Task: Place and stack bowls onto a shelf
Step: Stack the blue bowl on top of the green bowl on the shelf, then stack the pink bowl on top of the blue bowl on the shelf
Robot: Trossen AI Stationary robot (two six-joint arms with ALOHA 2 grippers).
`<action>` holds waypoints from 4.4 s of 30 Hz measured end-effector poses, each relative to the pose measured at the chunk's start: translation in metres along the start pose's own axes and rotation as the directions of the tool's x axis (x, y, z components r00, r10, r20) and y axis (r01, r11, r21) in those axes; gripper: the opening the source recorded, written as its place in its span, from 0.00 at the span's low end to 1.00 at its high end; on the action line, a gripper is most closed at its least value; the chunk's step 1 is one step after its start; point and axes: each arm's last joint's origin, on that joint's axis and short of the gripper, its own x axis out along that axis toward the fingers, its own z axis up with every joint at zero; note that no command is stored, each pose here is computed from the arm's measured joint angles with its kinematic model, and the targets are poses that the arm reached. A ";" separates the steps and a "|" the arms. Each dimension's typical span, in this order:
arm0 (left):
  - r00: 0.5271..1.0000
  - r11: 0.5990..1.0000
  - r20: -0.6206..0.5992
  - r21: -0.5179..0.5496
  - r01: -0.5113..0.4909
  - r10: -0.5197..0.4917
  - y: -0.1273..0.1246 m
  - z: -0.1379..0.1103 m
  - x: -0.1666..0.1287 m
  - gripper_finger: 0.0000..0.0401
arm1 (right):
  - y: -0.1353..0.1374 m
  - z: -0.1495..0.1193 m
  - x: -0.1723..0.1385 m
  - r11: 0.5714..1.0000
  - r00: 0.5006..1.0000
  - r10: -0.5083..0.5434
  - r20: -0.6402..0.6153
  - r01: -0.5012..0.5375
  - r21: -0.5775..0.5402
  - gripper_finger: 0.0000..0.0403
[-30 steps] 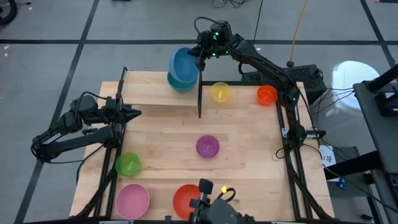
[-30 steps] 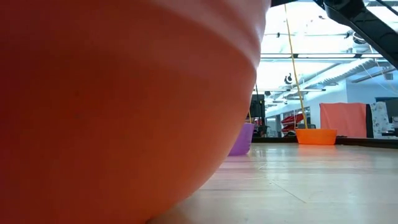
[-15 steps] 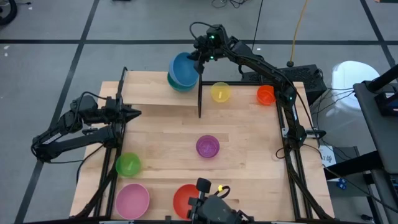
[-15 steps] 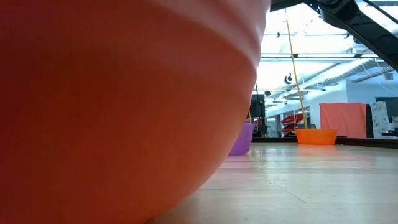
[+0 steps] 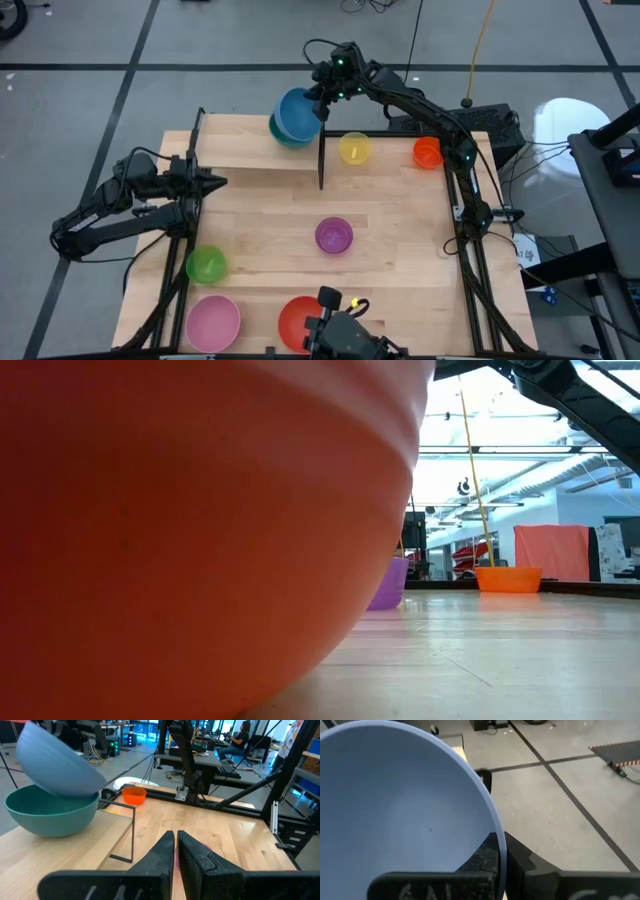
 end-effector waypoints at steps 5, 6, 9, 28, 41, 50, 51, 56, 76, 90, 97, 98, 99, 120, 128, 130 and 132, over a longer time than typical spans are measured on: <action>1.000 1.000 0.000 0.001 0.000 0.000 0.000 0.000 0.000 0.06 | 0.000 -0.012 0.008 1.000 0.999 0.007 -0.033 -0.007 0.016 0.00; 1.000 1.000 0.000 0.002 0.000 0.000 0.000 0.000 0.000 0.06 | -0.001 -0.013 0.009 1.000 0.999 0.008 -0.038 -0.007 0.018 0.00; 1.000 1.000 0.000 0.001 0.000 0.000 0.000 0.000 0.000 0.06 | -0.001 -0.015 0.011 1.000 1.000 0.006 -0.027 -0.006 0.014 0.00; 1.000 1.000 -0.001 0.000 0.000 0.000 0.000 0.000 0.000 0.06 | 0.006 -0.015 0.015 0.998 0.999 0.023 -0.031 -0.021 0.063 0.07; 1.000 1.000 -0.030 -0.009 -0.002 0.001 0.000 -0.003 0.000 0.06 | 0.010 -0.006 0.016 0.999 0.999 0.017 0.041 -0.019 0.033 0.24; 1.000 1.000 -0.030 -0.007 -0.002 0.002 0.000 -0.003 0.000 0.06 | 0.010 -0.002 0.016 1.000 0.997 0.013 0.082 -0.014 0.017 0.28; 1.000 1.000 -0.030 -0.007 -0.002 0.002 0.000 -0.003 0.000 0.06 | 0.010 -0.001 0.016 1.000 0.996 0.012 0.089 -0.013 0.015 0.28; 1.000 1.000 -0.030 -0.007 -0.002 0.002 0.000 -0.003 0.000 0.06 | 0.012 0.007 0.008 1.000 0.991 0.006 0.132 -0.005 -0.011 0.28; 0.998 0.995 -0.053 0.087 0.044 -0.039 -0.001 -0.005 0.000 0.06 | 0.095 0.074 -0.114 0.968 0.941 0.112 0.320 -0.031 -0.248 0.28; 0.992 0.975 -0.069 -0.205 0.086 -0.102 -0.003 -0.006 0.000 0.09 | 0.133 0.076 -0.186 0.937 0.946 0.176 0.274 -0.076 -0.341 0.28; 0.974 0.900 -0.074 -0.402 0.168 -0.215 -0.006 -0.007 -0.001 0.19 | 0.139 0.074 -0.211 0.934 0.961 0.096 0.259 0.003 -0.356 0.28; 0.968 0.888 -0.076 -0.422 0.186 -0.238 -0.007 -0.007 -0.001 0.20 | 0.139 0.074 -0.215 0.934 0.960 0.093 0.264 0.008 -0.358 0.28; 0.958 0.874 -0.077 -0.435 0.217 -0.276 -0.008 -0.007 -0.001 0.20 | 0.140 0.074 -0.218 0.934 0.959 0.093 0.267 0.009 -0.358 0.28; 0.851 0.799 -0.010 -0.349 0.489 -0.525 -0.026 0.047 0.027 0.19 | 0.150 0.067 -0.297 0.924 0.935 0.090 0.344 0.051 -0.378 0.28; 0.796 0.907 -0.438 -0.256 0.335 -0.418 -0.037 0.064 0.043 0.19 | 0.151 0.064 -0.303 0.911 0.939 0.090 0.331 0.056 -0.408 0.28; 0.752 0.924 -0.537 -0.240 0.297 -0.381 -0.042 0.066 0.046 0.19 | 0.151 0.063 -0.303 0.906 0.942 0.090 0.324 0.057 -0.419 0.28; 0.713 0.933 -0.601 -0.224 0.283 -0.361 -0.048 0.069 0.050 0.19 | 0.151 0.063 -0.303 0.905 0.942 0.090 0.324 0.058 -0.421 0.28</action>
